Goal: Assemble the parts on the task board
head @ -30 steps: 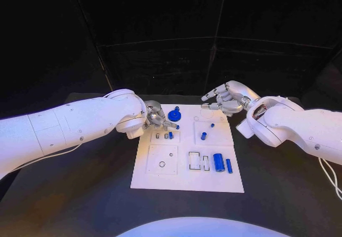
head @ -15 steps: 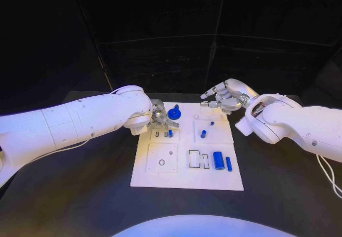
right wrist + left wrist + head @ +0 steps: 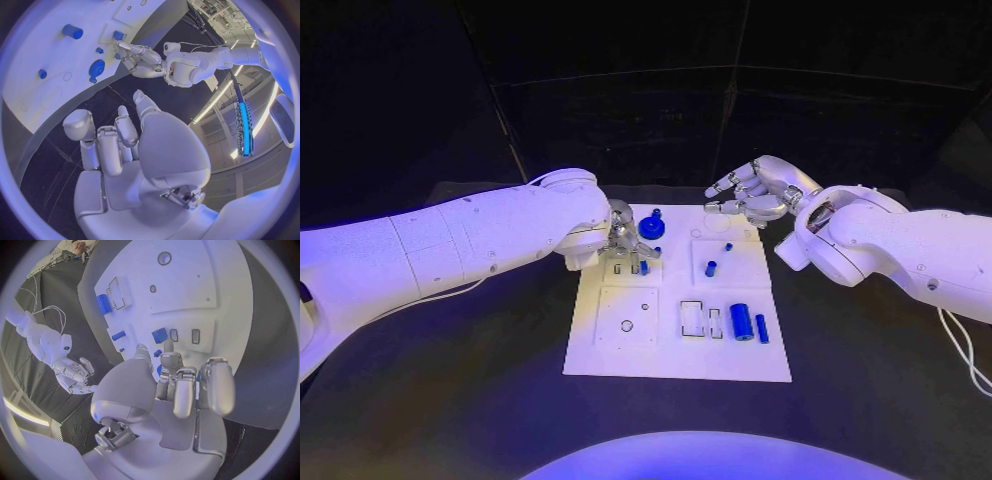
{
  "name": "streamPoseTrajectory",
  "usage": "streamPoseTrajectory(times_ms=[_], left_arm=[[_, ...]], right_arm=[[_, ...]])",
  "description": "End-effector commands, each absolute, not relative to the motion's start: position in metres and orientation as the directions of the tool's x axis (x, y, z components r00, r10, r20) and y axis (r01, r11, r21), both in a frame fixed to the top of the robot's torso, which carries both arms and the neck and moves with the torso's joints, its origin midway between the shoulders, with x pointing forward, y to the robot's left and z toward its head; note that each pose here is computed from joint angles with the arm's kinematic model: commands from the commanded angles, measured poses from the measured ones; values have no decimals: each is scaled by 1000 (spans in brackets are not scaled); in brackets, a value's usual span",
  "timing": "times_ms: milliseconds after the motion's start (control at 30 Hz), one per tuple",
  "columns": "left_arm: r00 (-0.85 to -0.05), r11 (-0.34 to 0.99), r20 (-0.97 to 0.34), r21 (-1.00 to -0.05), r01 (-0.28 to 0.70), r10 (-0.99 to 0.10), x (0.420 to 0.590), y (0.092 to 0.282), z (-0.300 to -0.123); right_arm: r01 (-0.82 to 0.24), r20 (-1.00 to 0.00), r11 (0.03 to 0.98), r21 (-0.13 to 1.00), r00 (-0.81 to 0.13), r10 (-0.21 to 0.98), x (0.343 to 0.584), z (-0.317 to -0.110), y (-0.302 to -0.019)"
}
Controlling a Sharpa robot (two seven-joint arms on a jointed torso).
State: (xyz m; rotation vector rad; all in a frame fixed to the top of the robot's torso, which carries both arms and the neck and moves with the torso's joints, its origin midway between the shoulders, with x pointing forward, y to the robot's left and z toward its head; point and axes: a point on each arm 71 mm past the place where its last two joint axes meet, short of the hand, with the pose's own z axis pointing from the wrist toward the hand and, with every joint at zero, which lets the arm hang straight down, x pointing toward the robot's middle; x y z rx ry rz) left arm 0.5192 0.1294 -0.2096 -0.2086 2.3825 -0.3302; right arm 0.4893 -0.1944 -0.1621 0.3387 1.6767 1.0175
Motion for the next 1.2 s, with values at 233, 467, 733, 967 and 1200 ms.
streamPoseTrajectory(times_ms=[233, 467, 733, 967, 1200], left_arm=[[-760, 969, -621, -245, -44, -191, 521, 128, -211], [-765, 971, -617, -236, -42, -184, 523, 125, -213], [-772, 973, -612, -228, -35, -171, 524, 123, -215], [-778, 975, -608, -222, -27, -160, 524, 119, -218], [-780, 976, -606, -218, -26, -156, 524, 119, -219]], right_arm=[[-266, -644, 589, 763, -377, 665, 490, -162, -193], [-265, -644, 588, 764, -380, 664, 491, -162, -192], [-262, -641, 587, 766, -382, 666, 492, -162, -191], [-261, -641, 587, 766, -383, 665, 492, -163, -190], [-261, -640, 587, 766, -385, 665, 493, -163, -190]])
